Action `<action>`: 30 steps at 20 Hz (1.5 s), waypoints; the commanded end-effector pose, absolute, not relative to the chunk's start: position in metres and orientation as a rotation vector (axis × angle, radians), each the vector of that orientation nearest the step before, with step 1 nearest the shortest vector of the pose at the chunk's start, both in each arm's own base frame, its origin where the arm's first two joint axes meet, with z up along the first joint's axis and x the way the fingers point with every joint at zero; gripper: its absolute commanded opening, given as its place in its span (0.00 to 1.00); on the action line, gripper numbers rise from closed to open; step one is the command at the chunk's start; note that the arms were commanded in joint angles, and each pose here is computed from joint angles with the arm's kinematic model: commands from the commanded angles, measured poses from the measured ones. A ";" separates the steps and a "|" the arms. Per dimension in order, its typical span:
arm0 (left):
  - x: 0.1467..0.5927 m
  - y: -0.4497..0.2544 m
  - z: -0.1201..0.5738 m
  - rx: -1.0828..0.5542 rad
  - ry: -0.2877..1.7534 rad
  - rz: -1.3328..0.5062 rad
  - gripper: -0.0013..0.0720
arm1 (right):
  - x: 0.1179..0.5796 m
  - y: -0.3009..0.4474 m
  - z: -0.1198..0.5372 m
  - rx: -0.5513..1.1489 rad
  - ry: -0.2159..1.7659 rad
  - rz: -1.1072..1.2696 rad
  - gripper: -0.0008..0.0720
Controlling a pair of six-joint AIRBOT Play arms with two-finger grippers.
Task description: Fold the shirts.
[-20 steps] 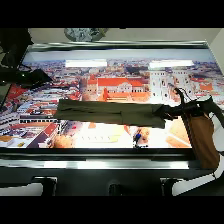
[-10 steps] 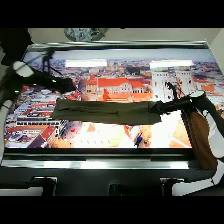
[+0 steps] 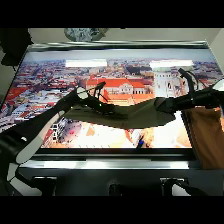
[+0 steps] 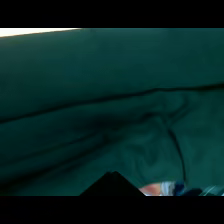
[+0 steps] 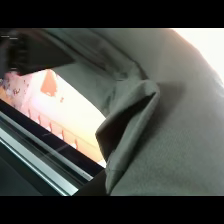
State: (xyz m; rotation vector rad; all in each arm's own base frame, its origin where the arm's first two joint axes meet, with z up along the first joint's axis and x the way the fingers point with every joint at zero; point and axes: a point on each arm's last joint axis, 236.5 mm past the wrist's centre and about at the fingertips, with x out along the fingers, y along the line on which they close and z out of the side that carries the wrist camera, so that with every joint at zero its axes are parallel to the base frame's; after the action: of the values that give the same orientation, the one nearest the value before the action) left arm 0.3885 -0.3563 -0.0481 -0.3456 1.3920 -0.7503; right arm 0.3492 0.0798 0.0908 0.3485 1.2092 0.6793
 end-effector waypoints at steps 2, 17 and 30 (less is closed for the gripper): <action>0.362 -0.407 -0.072 -0.485 1.472 -0.797 0.05 | 0.319 0.085 0.142 0.326 1.137 0.634 0.07; 0.394 -0.406 0.019 -0.441 1.170 -0.920 0.05 | 0.341 0.085 0.186 0.338 1.054 0.622 0.07; 0.435 -0.146 0.242 -0.323 0.671 -0.586 0.05 | 0.429 0.309 0.051 0.556 1.123 0.858 0.07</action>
State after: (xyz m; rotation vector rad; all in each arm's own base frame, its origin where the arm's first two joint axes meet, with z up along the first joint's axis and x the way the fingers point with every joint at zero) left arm 0.4509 -0.1758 0.2128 -0.3505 0.7254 -0.6245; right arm 0.4112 0.2571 0.0880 0.4507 1.1253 0.8525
